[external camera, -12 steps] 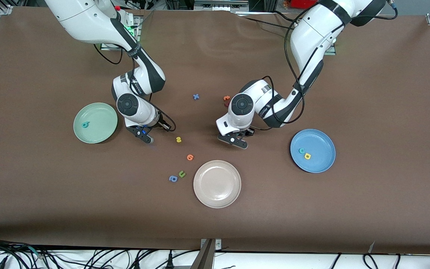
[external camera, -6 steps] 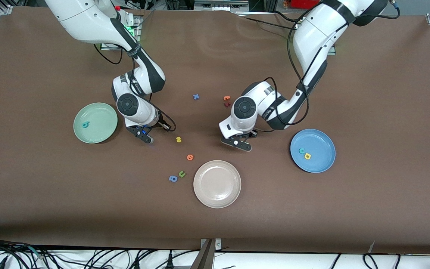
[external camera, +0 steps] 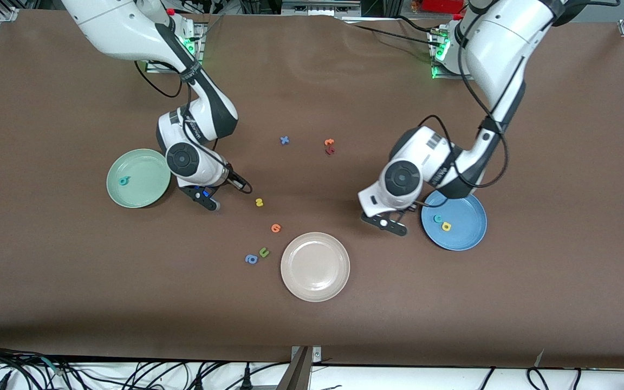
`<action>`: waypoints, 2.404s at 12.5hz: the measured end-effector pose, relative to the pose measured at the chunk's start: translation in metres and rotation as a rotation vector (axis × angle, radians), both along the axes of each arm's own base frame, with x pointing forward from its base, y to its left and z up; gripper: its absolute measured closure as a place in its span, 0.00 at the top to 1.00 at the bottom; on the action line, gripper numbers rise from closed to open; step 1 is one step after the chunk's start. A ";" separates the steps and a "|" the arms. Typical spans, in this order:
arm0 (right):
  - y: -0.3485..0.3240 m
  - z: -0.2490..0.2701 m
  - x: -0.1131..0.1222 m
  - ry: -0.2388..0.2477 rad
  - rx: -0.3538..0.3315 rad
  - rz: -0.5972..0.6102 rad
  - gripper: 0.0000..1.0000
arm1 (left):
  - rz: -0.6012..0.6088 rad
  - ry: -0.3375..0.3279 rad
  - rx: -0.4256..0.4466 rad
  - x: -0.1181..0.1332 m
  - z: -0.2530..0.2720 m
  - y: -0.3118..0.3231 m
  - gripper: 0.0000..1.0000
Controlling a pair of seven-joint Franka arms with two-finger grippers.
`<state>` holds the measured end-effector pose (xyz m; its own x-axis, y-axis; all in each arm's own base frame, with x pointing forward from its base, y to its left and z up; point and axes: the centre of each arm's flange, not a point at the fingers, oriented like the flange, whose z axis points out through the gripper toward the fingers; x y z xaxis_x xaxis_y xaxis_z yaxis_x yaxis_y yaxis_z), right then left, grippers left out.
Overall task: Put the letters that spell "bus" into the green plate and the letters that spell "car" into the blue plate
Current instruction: 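Place the C on the blue plate while the right gripper places the u, then raise the left arm to rest while the right gripper reaches the 2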
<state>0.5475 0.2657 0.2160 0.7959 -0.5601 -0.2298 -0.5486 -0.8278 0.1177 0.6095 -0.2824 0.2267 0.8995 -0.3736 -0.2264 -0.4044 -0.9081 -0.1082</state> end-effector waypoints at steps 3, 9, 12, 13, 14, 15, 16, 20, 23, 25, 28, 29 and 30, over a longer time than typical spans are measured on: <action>-0.054 0.031 0.023 0.046 -0.030 0.064 0.31 | -0.057 0.044 0.056 0.013 -0.008 0.054 0.18; -0.215 0.034 0.032 0.158 0.008 0.281 0.31 | -0.200 0.152 -0.016 0.040 -0.010 0.177 0.45; -0.270 0.006 0.014 0.162 0.037 0.364 0.31 | -0.225 0.170 -0.052 0.041 -0.003 0.188 0.78; -0.280 -0.003 0.009 0.160 0.040 0.377 0.31 | -0.234 0.171 -0.067 0.038 0.007 0.175 0.89; -0.285 -0.009 0.005 0.162 0.042 0.381 0.31 | -0.234 0.175 -0.087 0.035 0.023 0.161 0.99; -0.287 -0.012 0.004 0.165 0.043 0.383 0.31 | -0.222 0.177 -0.108 0.032 0.044 0.153 1.00; -0.286 -0.013 0.004 0.165 0.043 0.384 0.31 | -0.205 0.172 -0.128 0.030 0.068 0.149 1.00; -0.284 -0.009 0.006 0.151 0.056 0.372 0.68 | -0.089 0.112 -0.067 0.010 0.181 0.153 1.00; -0.269 0.009 0.013 0.120 0.103 0.333 0.98 | -0.014 0.068 -0.068 -0.015 0.266 0.156 1.00; -0.232 0.029 0.025 0.086 0.114 0.311 0.98 | 0.072 -0.004 -0.130 -0.026 0.317 0.181 1.00; -0.141 0.058 0.041 0.004 0.110 0.302 0.98 | 0.209 -0.082 -0.197 -0.031 0.354 0.236 1.00; -0.111 0.066 0.043 -0.027 0.112 0.316 0.98 | 0.236 -0.102 -0.193 -0.032 0.360 0.235 1.00; -0.080 0.073 0.043 -0.068 0.117 0.349 0.98 | 0.269 -0.115 -0.188 -0.035 0.364 0.229 1.00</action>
